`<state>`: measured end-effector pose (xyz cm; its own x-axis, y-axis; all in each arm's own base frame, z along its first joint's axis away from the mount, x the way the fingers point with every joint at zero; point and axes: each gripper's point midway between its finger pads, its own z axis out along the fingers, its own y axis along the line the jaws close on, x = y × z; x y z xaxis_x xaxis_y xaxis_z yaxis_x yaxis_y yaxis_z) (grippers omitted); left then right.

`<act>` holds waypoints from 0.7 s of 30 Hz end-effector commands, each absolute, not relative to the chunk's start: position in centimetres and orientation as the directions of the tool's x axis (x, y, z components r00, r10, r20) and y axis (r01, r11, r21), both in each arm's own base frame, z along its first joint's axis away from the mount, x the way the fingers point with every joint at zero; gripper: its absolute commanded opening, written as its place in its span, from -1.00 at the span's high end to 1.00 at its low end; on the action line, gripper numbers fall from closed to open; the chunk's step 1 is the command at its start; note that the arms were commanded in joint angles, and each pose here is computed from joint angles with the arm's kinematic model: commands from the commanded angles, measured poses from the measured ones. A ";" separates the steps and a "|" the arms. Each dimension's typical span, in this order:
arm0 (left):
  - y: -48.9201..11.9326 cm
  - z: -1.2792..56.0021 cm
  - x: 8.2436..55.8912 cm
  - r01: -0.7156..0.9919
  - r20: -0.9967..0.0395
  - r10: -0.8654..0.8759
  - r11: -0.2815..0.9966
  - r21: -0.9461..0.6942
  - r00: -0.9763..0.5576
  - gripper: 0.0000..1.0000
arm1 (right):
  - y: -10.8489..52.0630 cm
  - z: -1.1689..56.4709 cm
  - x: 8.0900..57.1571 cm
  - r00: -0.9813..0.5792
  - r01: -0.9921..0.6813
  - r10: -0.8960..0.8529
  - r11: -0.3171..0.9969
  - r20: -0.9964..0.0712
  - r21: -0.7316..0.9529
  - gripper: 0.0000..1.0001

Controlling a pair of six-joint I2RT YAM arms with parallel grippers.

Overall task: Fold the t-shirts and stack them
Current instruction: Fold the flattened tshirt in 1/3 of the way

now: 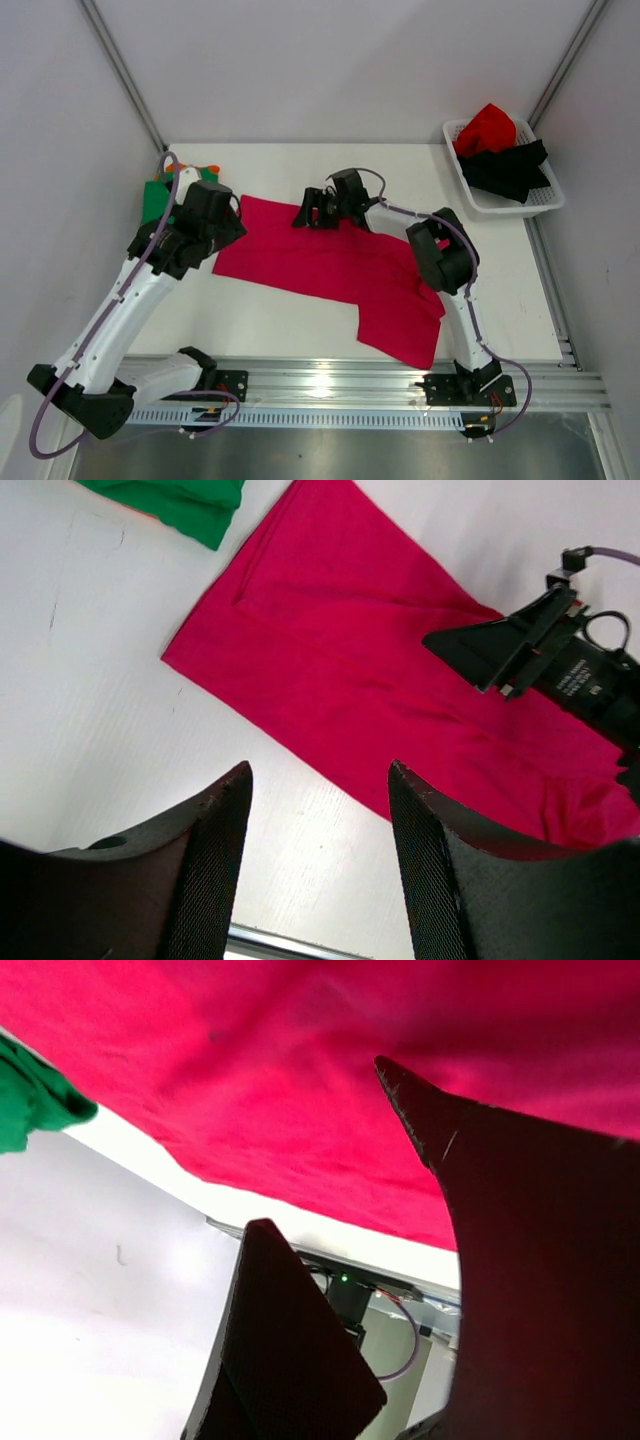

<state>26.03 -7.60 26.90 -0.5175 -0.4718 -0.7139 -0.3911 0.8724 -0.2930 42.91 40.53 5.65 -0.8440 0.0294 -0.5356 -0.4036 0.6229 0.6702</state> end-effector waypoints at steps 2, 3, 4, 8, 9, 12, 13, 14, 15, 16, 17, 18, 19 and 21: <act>-8.0 26.0 27.0 -0.376 -0.718 -0.447 0.886 -0.272 -0.534 -0.20 | 41.3 13.1 42.6 -0.754 -0.538 0.042 0.532 -0.655 0.654 -0.55; -8.0 25.8 27.0 -0.377 -0.715 -0.444 0.887 -0.267 -0.540 -0.19 | 41.3 13.7 42.5 -0.748 -0.546 0.044 0.526 -0.662 0.652 -0.54; -8.1 25.4 27.3 -0.382 -0.712 -0.441 0.888 -0.257 -0.547 -0.20 | 41.3 14.2 42.5 -0.742 -0.552 0.047 0.523 -0.669 0.649 -0.55; -8.1 22.1 27.3 -0.456 -0.669 -0.475 0.862 -0.222 -0.572 -0.20 | 41.0 17.0 42.1 -0.714 -0.582 0.064 0.498 -0.697 0.643 -0.55; -7.7 20.2 26.4 -0.496 -0.638 -0.492 0.847 -0.193 -0.592 -0.19 | 40.8 18.3 41.9 -0.703 -0.592 0.075 0.489 -0.707 0.640 -0.55; -8.2 15.1 24.7 -0.611 -0.534 -0.618 0.760 -0.220 -0.577 -0.18 | 39.6 19.8 40.7 -0.702 -0.573 0.104 0.505 -0.705 0.645 -0.55; -8.6 14.3 24.6 -0.640 -0.506 -0.663 0.726 -0.253 -0.552 -0.18 | 38.8 20.0 41.1 -0.700 -0.527 0.157 0.545 -0.697 0.652 -0.55; -9.2 13.8 24.5 -0.643 -0.479 -0.686 0.711 -0.283 -0.548 -0.17 | 38.0 19.8 40.9 -0.701 -0.493 0.187 0.570 -0.688 0.657 -0.55; -9.3 12.3 24.2 -0.653 -0.463 -0.695 0.703 -0.282 -0.550 -0.17 | 36.4 19.3 39.7 -0.709 -0.445 0.216 0.601 -0.671 0.663 -0.55; -9.5 12.0 24.2 -0.654 -0.454 -0.702 0.699 -0.290 -0.549 -0.17 | 34.7 18.6 40.3 -0.688 -0.362 0.282 0.666 -0.669 0.652 -0.55; -9.8 12.0 24.4 -0.647 -0.451 -0.700 0.702 -0.298 -0.553 -0.17 | 33.6 18.4 39.9 -0.688 -0.291 0.343 0.677 -0.640 0.676 -0.56; -9.9 11.7 24.5 -0.647 -0.448 -0.695 0.707 -0.286 -0.562 -0.17 | 32.5 18.1 39.3 -0.676 -0.246 0.380 0.691 -0.631 0.680 -0.56; -9.9 12.0 24.7 -0.639 -0.454 -0.683 0.718 -0.275 -0.572 -0.17 | 30.5 17.4 37.6 -0.667 -0.197 0.410 0.708 -0.622 0.678 -0.56; -10.0 12.2 25.2 -0.635 -0.463 -0.664 0.732 -0.245 -0.587 -0.17 | 27.8 17.0 36.6 -0.610 -0.072 0.503 0.735 -0.613 0.674 -0.57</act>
